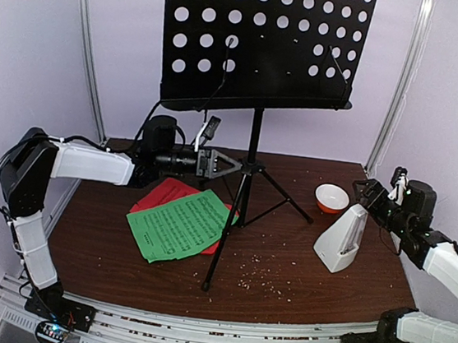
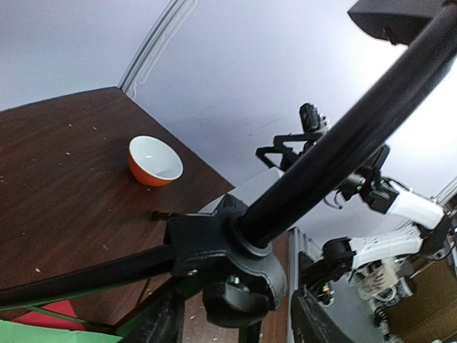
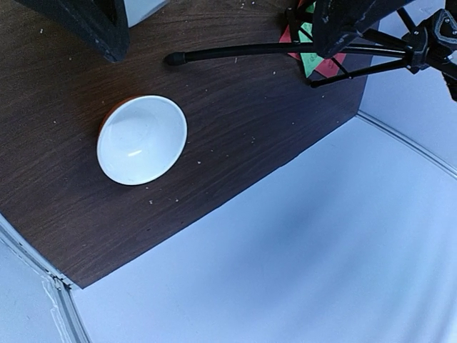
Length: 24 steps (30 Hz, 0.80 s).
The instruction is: Pack up the instrument practice props
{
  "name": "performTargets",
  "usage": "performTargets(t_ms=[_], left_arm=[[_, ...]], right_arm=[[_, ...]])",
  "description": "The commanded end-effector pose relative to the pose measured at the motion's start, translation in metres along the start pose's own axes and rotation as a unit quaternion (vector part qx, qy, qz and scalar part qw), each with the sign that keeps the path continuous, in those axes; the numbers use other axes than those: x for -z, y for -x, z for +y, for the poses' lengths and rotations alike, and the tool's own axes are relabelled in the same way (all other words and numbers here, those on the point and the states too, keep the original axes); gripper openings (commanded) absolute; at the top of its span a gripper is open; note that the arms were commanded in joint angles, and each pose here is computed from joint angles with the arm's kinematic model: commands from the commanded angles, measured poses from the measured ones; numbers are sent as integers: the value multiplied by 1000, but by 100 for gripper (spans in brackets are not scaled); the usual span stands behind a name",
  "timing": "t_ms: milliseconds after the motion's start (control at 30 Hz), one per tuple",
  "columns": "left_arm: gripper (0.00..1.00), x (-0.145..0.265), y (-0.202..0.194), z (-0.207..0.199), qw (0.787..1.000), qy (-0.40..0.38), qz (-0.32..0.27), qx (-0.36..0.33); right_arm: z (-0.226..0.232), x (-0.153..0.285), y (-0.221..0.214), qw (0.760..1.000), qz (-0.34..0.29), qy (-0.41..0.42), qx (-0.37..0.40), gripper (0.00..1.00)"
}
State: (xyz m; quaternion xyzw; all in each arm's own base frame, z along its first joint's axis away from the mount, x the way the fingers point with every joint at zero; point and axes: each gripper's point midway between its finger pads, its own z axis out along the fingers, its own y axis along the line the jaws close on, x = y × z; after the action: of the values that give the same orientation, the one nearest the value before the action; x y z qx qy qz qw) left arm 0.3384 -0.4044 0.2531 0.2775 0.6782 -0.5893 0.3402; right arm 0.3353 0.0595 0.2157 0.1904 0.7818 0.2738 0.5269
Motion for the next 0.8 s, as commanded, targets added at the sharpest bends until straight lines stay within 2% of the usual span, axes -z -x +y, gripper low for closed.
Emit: performTargets(t_ms=[0,200,300,500,633,767], left_arm=[[65,11,26,-16,998,32,-21,-53],[71,31,26,-19,989,95,-52,-105],[72,33,13,-22,981,127,-50,-135],[68,24,-27,-33,979,141,-26,-143],[68,15,-61,-32,981,153,-8,-120],[68,15,-77,-27,985,145,-10,-93]], right_arm=[[44,15,27,996,-25,80,22,91],[113,30,26,972,-22,225,56,88],[147,28,3,959,-2,266,103,87],[167,-13,-59,941,79,231,232,78],[142,-42,-86,938,99,184,277,78],[125,-58,-111,925,123,178,312,72]])
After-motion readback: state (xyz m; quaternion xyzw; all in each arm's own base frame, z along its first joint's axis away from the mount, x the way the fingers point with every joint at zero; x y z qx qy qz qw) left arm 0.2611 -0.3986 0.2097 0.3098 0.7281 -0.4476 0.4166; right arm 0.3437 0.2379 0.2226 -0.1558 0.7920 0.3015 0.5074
